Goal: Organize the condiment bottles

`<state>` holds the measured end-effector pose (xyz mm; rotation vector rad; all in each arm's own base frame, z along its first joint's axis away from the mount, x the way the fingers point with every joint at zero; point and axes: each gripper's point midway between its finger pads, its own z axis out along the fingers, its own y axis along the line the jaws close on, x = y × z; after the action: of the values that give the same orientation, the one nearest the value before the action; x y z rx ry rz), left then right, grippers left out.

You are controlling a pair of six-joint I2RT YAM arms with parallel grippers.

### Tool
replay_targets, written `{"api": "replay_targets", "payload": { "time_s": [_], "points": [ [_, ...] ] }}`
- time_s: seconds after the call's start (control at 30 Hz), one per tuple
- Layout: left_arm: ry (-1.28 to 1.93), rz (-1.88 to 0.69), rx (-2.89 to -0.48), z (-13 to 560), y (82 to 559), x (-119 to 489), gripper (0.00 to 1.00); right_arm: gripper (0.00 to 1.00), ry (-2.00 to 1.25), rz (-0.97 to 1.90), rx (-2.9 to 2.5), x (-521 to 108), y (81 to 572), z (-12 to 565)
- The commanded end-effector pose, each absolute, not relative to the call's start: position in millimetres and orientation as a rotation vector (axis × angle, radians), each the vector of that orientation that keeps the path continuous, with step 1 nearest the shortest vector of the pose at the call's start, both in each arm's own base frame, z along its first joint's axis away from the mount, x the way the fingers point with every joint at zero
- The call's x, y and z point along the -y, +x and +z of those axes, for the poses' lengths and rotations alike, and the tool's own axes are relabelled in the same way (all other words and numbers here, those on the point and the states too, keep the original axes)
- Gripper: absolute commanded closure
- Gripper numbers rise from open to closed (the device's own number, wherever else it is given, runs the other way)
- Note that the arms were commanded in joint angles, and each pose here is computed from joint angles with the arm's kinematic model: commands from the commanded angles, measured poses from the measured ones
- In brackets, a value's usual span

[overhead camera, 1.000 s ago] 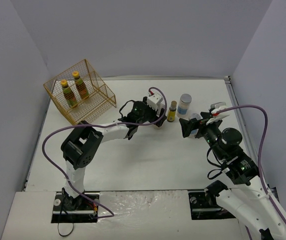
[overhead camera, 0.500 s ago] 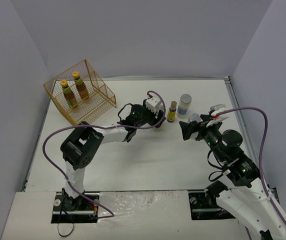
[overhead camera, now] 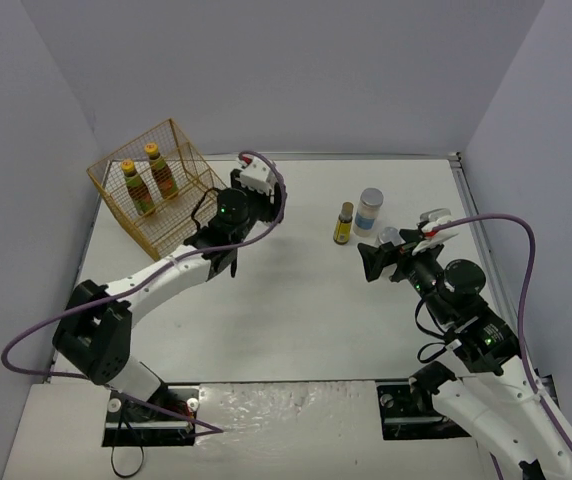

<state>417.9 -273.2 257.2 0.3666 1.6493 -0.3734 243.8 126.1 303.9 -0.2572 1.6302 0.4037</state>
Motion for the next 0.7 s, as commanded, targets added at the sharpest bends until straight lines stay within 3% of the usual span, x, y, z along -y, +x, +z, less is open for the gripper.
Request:
{"api": "replay_targets", "payload": {
  "time_s": [0.0, 0.27, 0.67],
  "points": [
    [0.032, -0.198, -1.446, 379.3, 440.6, 187.5, 1.0, 0.0, -0.272, 0.453, -1.564, -136.2, 247.3, 322.2],
    [-0.249, 0.035, -1.393, 405.2, 482.4, 86.8, 1.0, 0.0, -0.286, 0.469, -1.571, -141.3, 249.2, 317.2],
    [-0.366, 0.137, -1.394, 392.6, 542.7, 25.5, 1.0, 0.0, -0.315, 0.476, -1.584, -146.2, 250.4, 311.2]
  ]
}}
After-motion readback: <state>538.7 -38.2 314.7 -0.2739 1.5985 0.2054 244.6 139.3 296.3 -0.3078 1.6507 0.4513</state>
